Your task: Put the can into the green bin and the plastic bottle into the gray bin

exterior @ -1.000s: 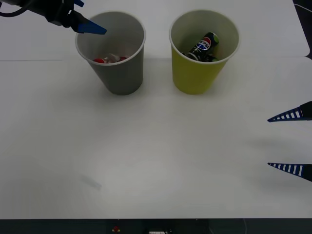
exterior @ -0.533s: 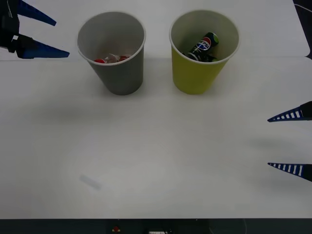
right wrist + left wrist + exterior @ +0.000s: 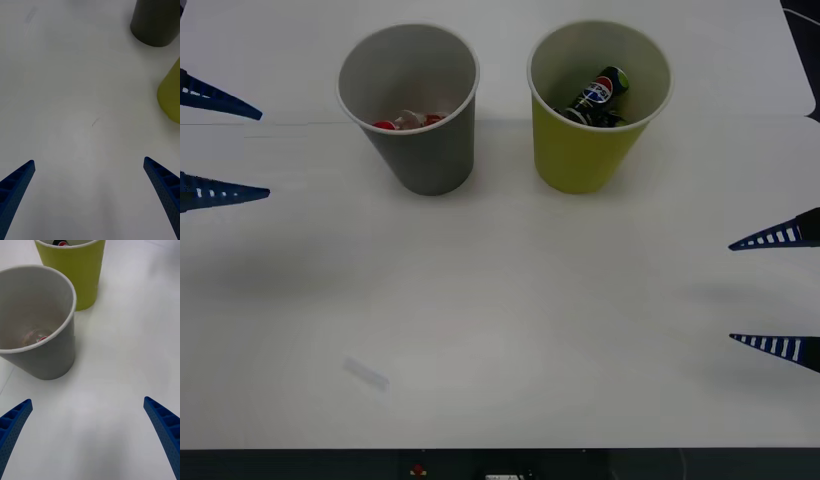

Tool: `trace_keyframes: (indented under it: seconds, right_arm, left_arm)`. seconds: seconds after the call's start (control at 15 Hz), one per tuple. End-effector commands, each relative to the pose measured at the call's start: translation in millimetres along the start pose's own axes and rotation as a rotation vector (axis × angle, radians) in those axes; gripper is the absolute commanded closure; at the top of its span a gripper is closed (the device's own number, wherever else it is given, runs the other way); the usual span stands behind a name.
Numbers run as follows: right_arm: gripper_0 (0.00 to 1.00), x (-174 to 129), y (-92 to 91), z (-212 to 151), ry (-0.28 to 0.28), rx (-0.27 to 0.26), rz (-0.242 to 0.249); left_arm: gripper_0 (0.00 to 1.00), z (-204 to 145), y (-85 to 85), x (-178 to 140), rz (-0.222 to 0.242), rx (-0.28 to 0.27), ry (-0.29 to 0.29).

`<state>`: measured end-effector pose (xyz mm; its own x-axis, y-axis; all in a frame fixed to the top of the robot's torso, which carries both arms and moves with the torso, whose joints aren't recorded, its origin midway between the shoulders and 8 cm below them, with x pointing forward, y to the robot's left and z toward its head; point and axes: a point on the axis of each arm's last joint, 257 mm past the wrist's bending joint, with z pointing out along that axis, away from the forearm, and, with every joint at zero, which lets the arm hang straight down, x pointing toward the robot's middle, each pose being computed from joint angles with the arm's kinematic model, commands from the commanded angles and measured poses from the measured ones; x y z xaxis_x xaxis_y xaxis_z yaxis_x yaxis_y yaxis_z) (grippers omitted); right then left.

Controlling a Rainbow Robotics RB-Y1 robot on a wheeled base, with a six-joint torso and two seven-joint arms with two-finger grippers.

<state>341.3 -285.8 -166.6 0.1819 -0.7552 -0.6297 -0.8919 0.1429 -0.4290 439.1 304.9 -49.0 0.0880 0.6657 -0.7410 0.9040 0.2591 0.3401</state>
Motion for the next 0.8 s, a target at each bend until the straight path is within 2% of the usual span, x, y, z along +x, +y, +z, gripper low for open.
trace_keyframes:
  seconds: [0.07, 0.27, 0.47, 0.67, 0.8]
  right_arm:
    - [0.0, 0, 0.0, 0, 0.0, 0.0, 0.0]
    - [0.0, 0, 0.0, 0, 0.0, 0.0, 0.0]
    - [0.0, 0, 0.0, 0, 0.0, 0.0, 0.0]
    - [0.0, 0, 0.0, 0, 0.0, 0.0, 0.0]
    - [0.0, 0, 0.0, 0, 0.0, 0.0, 0.0]
  left_arm:
    - [0.0, -3, -23.5, 21, 0.039, 0.037, -0.013]
    - [0.0, -5, -50.9, 45, 0.07, 0.083, 0.004]
    - [0.0, -7, -80.0, 56, 0.07, 0.132, 0.019]
    - [0.0, -7, -100.8, 64, 0.095, 0.166, 0.044]
    - [0.0, -10, -109.0, 69, 0.11, 0.186, 0.068]
